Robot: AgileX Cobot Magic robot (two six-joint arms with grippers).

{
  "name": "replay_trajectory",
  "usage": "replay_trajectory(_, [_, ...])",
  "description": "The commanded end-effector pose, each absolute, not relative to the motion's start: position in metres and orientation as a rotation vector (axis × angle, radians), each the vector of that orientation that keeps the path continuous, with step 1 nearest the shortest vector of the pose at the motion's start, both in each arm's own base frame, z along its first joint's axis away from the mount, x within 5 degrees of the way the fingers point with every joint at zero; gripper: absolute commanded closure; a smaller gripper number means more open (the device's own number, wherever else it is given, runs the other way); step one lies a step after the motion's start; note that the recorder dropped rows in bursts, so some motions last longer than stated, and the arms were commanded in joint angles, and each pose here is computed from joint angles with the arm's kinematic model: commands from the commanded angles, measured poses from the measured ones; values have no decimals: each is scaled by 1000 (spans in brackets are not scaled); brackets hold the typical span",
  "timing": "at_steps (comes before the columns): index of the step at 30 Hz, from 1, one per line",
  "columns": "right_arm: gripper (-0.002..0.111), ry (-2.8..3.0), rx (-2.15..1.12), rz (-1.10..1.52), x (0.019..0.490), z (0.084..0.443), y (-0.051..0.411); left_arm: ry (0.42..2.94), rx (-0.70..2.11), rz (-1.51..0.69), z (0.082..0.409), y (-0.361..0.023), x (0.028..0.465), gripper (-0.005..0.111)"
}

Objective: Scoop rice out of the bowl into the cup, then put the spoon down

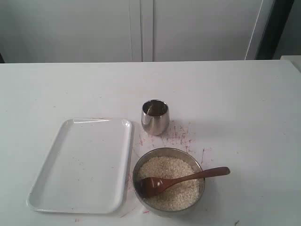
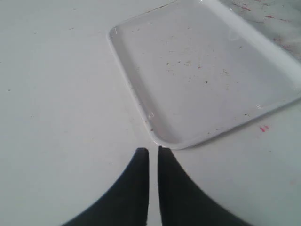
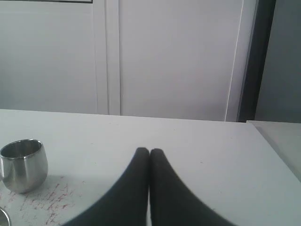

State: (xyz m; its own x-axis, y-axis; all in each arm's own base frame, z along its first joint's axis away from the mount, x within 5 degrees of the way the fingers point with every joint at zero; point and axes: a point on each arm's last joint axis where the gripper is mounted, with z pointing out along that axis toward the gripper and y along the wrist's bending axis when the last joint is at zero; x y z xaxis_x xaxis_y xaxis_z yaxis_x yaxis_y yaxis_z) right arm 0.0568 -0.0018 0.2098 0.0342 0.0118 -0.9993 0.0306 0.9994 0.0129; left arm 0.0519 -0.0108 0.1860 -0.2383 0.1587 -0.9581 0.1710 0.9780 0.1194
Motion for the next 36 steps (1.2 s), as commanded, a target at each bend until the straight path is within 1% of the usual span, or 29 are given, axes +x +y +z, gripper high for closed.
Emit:
replay_trajectory(1, [108, 1526, 35, -20, 56, 209, -2, 1824, 236, -23, 184, -11, 52, 92])
replay_trajectory(30, [108, 1525, 38, -16, 56, 209, -2, 1824, 236, -23, 184, -11, 52, 92])
replay_trajectory(33, [108, 1501, 156, 113, 56, 211, -2, 1824, 236, -23, 184, -11, 52, 92])
replay_trajectory(36, [108, 1451, 346, 325, 56, 213, -2, 1824, 236, -23, 184, -11, 52, 92])
